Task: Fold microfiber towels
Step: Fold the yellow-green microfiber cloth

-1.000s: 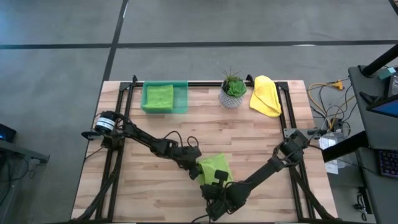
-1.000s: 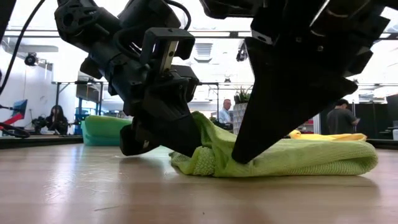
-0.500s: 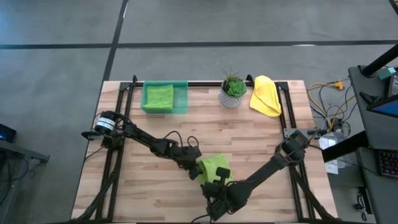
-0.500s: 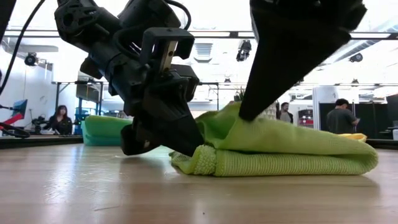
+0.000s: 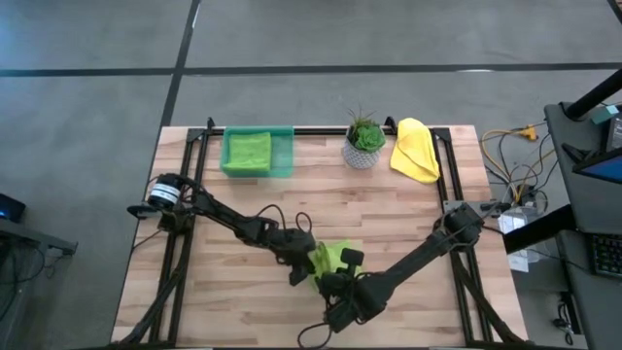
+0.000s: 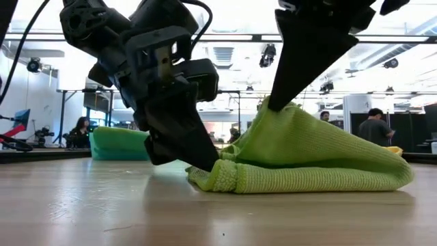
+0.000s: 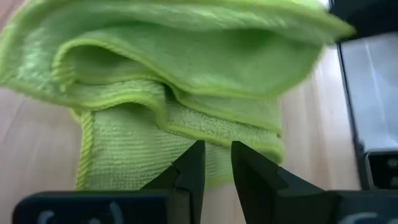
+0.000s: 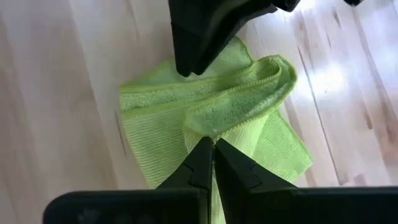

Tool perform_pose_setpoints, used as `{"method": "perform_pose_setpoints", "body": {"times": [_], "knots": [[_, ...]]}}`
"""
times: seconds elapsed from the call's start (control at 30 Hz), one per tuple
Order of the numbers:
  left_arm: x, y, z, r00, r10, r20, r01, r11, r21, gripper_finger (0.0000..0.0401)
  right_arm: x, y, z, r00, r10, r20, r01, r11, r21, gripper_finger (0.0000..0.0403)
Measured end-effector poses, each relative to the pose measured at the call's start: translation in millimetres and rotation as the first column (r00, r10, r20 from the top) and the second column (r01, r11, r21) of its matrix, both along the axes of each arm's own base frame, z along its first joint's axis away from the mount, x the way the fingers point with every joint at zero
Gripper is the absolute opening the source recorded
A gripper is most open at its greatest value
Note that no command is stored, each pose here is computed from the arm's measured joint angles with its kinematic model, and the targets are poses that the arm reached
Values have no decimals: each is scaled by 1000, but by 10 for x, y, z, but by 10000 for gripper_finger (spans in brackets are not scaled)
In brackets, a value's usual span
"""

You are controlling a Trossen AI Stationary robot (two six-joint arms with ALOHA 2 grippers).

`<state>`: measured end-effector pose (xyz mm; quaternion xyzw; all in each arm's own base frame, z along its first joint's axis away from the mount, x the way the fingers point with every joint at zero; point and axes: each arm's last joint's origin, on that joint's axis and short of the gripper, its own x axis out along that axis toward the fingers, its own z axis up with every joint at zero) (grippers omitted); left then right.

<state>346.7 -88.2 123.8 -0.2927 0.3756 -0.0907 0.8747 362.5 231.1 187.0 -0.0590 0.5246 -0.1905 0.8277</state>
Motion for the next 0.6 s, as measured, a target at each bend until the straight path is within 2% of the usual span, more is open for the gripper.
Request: {"method": "perform_pose_setpoints", "body": {"times": [0.17,0.27,0.43,0.6], "knots": [[-8,-10,6,990,-127,54,121,987,105,65,-42,-73,85,999,-4,-32,3,1000,-25,9],[-6,-24,46,983,-160,92,145,979,146,56,-101,-118,168,999,-6,-37,4,998,-55,9],[9,-29,78,979,-169,115,149,975,163,23,-246,-218,242,999,-7,-38,4,998,-67,9],[41,-25,136,979,-113,170,85,983,164,2,-427,-329,337,1000,6,-3,-7,999,-46,9]]}}
